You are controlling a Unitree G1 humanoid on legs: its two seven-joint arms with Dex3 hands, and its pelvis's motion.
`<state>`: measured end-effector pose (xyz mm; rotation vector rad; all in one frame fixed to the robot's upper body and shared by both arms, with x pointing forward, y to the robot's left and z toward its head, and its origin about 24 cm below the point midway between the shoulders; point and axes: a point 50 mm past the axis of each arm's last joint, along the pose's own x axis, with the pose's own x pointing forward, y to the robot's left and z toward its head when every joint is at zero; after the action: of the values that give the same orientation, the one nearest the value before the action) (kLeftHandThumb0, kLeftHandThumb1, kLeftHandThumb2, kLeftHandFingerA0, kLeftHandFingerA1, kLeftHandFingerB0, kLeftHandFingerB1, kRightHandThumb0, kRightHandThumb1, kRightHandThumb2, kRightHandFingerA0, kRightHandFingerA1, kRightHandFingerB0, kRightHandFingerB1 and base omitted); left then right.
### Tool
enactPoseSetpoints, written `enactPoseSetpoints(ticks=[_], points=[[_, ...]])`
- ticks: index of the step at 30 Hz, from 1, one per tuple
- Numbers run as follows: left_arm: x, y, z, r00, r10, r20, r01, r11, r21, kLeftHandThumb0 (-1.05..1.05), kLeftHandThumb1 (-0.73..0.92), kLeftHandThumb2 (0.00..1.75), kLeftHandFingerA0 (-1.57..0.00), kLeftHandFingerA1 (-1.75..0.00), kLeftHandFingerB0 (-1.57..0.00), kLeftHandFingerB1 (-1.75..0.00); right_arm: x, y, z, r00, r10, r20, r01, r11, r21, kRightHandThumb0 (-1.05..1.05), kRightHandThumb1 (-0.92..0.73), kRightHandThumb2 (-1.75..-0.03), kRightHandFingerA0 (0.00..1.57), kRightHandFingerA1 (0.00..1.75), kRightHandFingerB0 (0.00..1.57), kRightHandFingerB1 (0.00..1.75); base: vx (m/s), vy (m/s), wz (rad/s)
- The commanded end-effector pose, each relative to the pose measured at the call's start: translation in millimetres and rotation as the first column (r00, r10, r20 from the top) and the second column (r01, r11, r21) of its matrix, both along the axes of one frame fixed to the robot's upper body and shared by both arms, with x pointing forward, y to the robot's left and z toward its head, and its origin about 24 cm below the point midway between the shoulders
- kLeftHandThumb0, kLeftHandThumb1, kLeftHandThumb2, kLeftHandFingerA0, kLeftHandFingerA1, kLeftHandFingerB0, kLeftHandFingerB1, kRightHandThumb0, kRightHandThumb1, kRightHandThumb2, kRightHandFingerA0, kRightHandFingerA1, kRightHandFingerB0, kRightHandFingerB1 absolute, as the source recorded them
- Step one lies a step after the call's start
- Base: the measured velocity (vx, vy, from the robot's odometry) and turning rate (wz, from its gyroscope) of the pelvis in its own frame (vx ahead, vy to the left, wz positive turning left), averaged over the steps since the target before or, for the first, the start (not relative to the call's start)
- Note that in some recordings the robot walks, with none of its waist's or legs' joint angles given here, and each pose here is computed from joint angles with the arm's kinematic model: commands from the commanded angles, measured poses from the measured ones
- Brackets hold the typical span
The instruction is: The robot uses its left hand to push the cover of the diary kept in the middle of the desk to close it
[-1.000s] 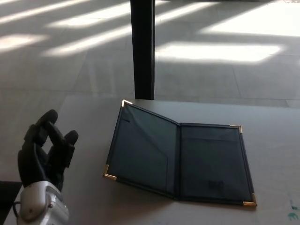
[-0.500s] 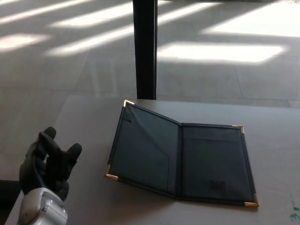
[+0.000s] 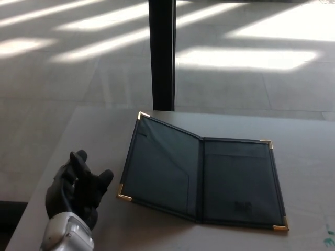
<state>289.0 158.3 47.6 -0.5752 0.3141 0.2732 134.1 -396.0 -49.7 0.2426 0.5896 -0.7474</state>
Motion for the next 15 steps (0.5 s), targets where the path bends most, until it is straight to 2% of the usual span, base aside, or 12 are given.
enactPoseSetpoints(ticks=[1, 2, 3, 5, 8, 12, 13, 14, 15], points=[[-55, -80, -66, 0.950, -0.125, -0.287, 0.067, 0.977, -0.203, -0.82, 0.79, 1.16, -0.15, -0.61, -0.03, -0.48, 6, -3, 5, 0.999, -0.022, 0.041, 0.021, 1.000, 0.018, -0.67, -0.92, -0.68, 0.64, 0.60, 0.61, 0.46, 0.00, 0.000, 0.00], [-55, -80, -67, 0.947, -0.127, -0.294, 0.071, 0.978, -0.195, -0.84, 0.92, 0.79, -0.15, -0.60, -0.06, -0.42, 7, -2, 6, 0.999, -0.029, 0.044, 0.028, 0.999, 0.018, -0.66, -0.92, -0.68, 0.64, 0.61, 0.63, 0.47, 0.00, 0.000, 0.00], [-55, -79, -66, 0.946, -0.129, -0.297, 0.074, 0.979, -0.190, -0.86, 0.91, 0.77, -0.15, -0.60, -0.06, -0.43, 8, -2, 7, 0.999, -0.027, 0.046, 0.026, 1.000, 0.017, -0.68, -0.92, -0.68, 0.64, 0.63, 0.62, 0.47, 0.00, 0.000, 0.00], [-55, -80, -67, 0.945, -0.145, -0.294, 0.094, 0.979, -0.181, -0.84, 0.92, 0.78, -0.10, -0.57, -0.02, -0.39, 7, -2, 6, 0.999, -0.034, 0.037, 0.033, 0.999, 0.024, -0.69, -0.92, -0.68, 0.62, 0.65, 0.60, 0.46, 0.00, 0.000, 0.00], [-54, -83, -67, 0.934, -0.148, -0.325, 0.107, 0.984, -0.143, -0.89, 0.91, 0.81, -0.12, -0.61, 0.00, -0.35, 6, 0, 3, 0.999, -0.019, 0.047, 0.018, 0.999, 0.029, -0.69, -0.92, -0.69, 0.60, 0.60, 0.59, 0.46, 0.00, 0.000, 0.00], [-57, -84, -74, 0.915, -0.155, -0.372, 0.114, 0.985, -0.129, -0.85, 0.92, 0.79, -0.14, -0.66, 0.00, -0.30, 5, 1, 3, 0.998, -0.023, 0.052, 0.021, 0.999, 0.038, -0.68, -0.92, -0.68, 0.60, 0.59, 0.58, 0.44, 0.00, 0.000, 0.00], [-59, -85, -75, 0.916, -0.156, -0.370, 0.116, 0.985, -0.129, -0.87, 0.82, 1.18, -0.13, -0.64, 0.00, -0.31, 5, 1, 3, 0.998, -0.028, 0.054, 0.026, 0.999, 0.036, -0.69, -0.92, -0.68, 0.60, 0.59, 0.58, 0.45, 0.00, 0.000, 0.00], [-60, -86, -77, 0.916, -0.151, -0.373, 0.105, 0.985, -0.140, -0.84, 0.92, 0.77, -0.13, -0.76, 0.00, -0.22, 5, 0, 3, 0.998, -0.024, 0.052, 0.023, 0.999, 0.030, -0.69, -0.92, -0.69, 0.60, 0.58, 0.58, 0.45, 0.00, 0.000, 0.00], [-61, -87, -77, 0.915, -0.141, -0.379, 0.085, 0.983, -0.160, -0.85, 0.92, 0.75, -0.17, -0.82, 0.00, -0.30, 5, 0, 2, 0.998, -0.031, 0.049, 0.030, 0.999, 0.028, -0.69, -0.92, -0.68, 0.62, 0.58, 0.60, 0.45, 0.00, 0.000, 0.00]])
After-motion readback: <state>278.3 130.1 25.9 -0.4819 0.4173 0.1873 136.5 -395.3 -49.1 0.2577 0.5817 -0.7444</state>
